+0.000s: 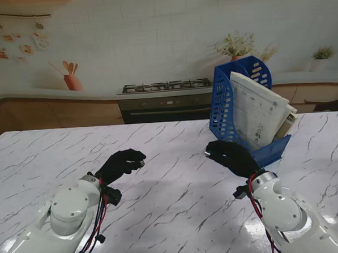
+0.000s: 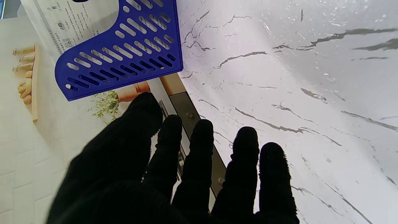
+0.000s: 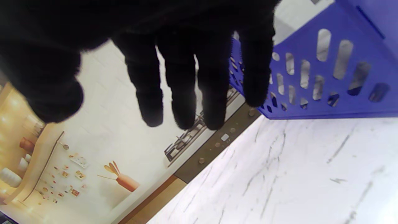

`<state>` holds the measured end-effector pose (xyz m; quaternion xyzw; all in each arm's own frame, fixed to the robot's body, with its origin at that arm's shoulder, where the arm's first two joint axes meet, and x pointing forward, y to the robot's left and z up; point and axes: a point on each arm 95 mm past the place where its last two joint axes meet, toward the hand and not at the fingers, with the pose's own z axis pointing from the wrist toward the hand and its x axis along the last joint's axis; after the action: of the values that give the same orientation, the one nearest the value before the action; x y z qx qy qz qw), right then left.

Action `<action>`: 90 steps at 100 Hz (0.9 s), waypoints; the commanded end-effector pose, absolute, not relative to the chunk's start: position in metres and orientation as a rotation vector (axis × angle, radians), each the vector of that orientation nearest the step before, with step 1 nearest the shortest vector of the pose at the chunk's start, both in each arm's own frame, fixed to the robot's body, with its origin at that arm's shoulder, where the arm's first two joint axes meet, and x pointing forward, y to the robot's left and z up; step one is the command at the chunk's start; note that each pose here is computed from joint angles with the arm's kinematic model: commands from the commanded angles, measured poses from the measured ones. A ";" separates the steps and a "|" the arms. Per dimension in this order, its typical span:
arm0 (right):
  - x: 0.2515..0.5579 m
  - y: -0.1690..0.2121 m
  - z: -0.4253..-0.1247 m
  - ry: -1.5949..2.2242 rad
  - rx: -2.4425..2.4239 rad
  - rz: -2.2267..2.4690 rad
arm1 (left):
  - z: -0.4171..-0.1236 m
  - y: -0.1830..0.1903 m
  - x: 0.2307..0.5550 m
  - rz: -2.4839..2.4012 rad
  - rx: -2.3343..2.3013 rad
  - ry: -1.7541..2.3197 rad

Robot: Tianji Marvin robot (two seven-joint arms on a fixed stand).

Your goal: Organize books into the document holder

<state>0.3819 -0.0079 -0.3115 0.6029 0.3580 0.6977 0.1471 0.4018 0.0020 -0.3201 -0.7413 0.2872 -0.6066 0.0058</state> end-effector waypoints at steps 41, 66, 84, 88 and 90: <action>0.371 -0.005 -0.337 1.081 1.879 1.956 | -0.322 -0.003 0.398 -1.972 -2.322 0.872; 0.375 -0.006 -0.339 1.086 1.894 1.968 | -0.326 -0.003 0.395 -1.957 -2.370 0.838; 0.374 -0.006 -0.339 1.085 1.901 1.968 | -0.327 -0.001 0.394 -1.946 -2.373 0.850; 0.374 -0.006 -0.339 1.085 1.903 1.967 | -0.327 -0.001 0.394 -1.945 -2.375 0.851; 0.374 -0.006 -0.338 1.085 1.904 1.967 | -0.327 -0.001 0.394 -1.945 -2.376 0.851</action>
<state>0.3771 -0.0091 -0.3366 0.6408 0.3683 0.6655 0.1046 0.3968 0.0022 -0.3255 -0.7488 0.2642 -0.6078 -0.0123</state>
